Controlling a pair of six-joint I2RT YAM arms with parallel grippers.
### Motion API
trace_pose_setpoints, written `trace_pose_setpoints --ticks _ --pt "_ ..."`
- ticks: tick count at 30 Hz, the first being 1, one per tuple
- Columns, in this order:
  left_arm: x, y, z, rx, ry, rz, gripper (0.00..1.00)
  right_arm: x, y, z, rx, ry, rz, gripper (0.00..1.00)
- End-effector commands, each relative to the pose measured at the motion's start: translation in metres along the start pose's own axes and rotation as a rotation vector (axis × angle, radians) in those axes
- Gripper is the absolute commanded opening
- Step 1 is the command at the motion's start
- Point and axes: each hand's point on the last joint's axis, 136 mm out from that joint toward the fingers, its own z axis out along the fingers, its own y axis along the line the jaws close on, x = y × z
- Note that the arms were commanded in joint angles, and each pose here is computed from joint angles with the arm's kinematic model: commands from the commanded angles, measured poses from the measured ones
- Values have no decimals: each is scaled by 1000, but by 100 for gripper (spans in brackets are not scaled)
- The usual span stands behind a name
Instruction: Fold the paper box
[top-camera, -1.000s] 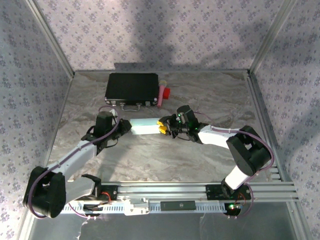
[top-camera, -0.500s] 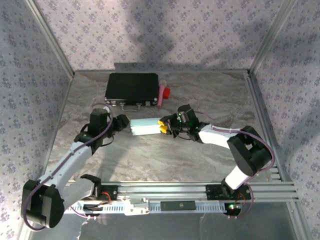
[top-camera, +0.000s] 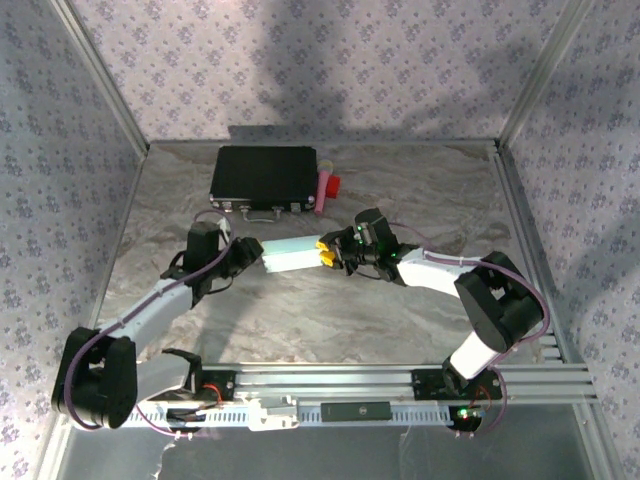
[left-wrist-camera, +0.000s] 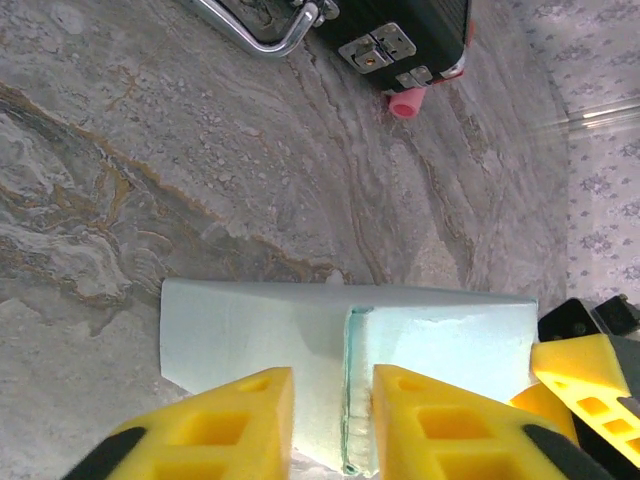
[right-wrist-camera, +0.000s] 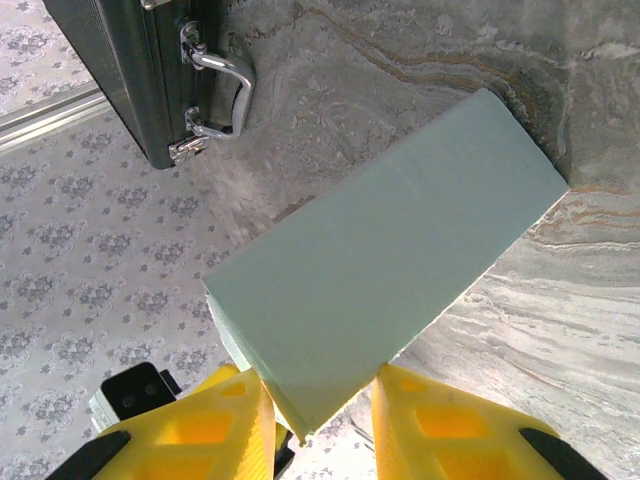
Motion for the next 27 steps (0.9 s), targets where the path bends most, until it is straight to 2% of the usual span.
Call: trace_pose_setpoints --ticks 1,8,14,18,22,25,27 --pt "10 3 3 7 33 4 19 -16 -54 -1 184 -76 69 29" --pt "14 -2 3 13 44 21 17 -15 -53 -5 185 -80 50 29" --pt "22 -22 -5 14 46 114 18 -10 -40 -17 182 -81 -70 31" --pt "27 -26 -8 17 36 139 19 -6 -33 -29 154 -88 -147 46" --pt "27 -28 -13 -2 16 145 20 -2 -18 -47 96 -125 -173 65" --pt "28 -33 -12 11 24 150 20 2 -11 -62 111 -171 -138 78" --pt "30 -36 -11 13 30 153 20 5 -11 -67 137 -198 -75 81"
